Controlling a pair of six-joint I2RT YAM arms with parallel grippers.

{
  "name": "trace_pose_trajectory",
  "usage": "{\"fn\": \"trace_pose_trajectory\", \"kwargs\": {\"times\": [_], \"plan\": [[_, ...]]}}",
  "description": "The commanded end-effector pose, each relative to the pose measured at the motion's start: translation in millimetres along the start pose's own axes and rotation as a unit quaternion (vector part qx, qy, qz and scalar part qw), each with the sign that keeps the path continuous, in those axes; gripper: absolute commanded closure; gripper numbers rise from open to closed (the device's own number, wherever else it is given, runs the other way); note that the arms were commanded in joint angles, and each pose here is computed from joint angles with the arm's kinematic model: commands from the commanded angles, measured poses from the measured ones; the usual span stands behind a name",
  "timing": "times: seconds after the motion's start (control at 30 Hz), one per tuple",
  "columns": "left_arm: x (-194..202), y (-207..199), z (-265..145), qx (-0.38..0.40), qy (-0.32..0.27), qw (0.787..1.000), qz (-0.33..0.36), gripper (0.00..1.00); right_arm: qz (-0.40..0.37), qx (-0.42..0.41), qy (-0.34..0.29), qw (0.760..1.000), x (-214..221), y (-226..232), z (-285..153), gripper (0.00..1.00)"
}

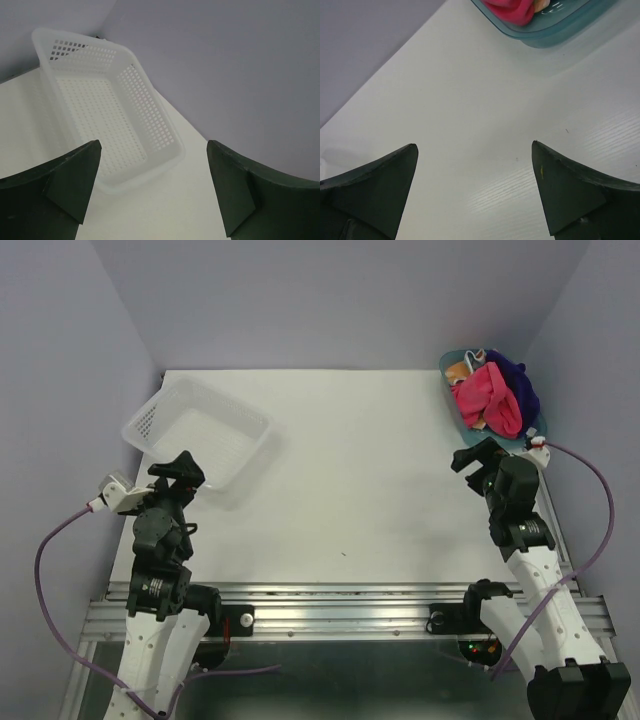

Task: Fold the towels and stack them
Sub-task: Grab crumpled towel

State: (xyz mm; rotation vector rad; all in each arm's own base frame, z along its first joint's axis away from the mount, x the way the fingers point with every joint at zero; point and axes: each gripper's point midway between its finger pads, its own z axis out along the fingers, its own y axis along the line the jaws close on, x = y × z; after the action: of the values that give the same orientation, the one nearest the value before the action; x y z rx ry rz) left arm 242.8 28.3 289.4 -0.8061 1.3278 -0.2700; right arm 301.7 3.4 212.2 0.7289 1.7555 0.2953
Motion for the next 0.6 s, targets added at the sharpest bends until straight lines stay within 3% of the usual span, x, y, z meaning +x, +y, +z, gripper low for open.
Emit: {"fn": "trace_pose_trajectory", "kwargs": {"times": [0.0, 0.1, 0.2, 0.23, 0.37, 0.57], "plan": [[-4.3, -3.8, 1.7, 0.005, -0.009, 1.000, -0.007, 0.01, -0.005, -0.038, -0.029, 0.999, -21.3, 19.9, -3.2, 0.00], [-0.1, -2.9, 4.3, 0.001, -0.002, 1.000, -0.001, 0.01, -0.059, -0.092, -0.040, 0.993, -35.3, 45.3, -1.9, 0.00], [4.4, -3.3, 7.6, -0.002, 0.008, 1.000, 0.008, 0.01, -0.069, -0.018, -0.034, 0.997, -53.2, 38.4, 18.7, 0.00], [4.7, -4.7, 8.4, -0.001, 0.010, 1.000, 0.009, 0.01, -0.076, -0.008, -0.044, 0.996, -77.8, 50.3, 16.8, 0.00], [8.6, -7.4, 10.5, 0.002, 0.020, 1.000, 0.016, 0.01, -0.122, 0.106, -0.043, 0.986, -97.0, 35.1, 69.9, 0.00], [10.2, -6.0, 11.4, -0.001, 0.022, 1.000, 0.017, 0.01, -0.159, 0.168, -0.036, 0.972, -118.4, 24.9, 145.6, 0.00]]}}
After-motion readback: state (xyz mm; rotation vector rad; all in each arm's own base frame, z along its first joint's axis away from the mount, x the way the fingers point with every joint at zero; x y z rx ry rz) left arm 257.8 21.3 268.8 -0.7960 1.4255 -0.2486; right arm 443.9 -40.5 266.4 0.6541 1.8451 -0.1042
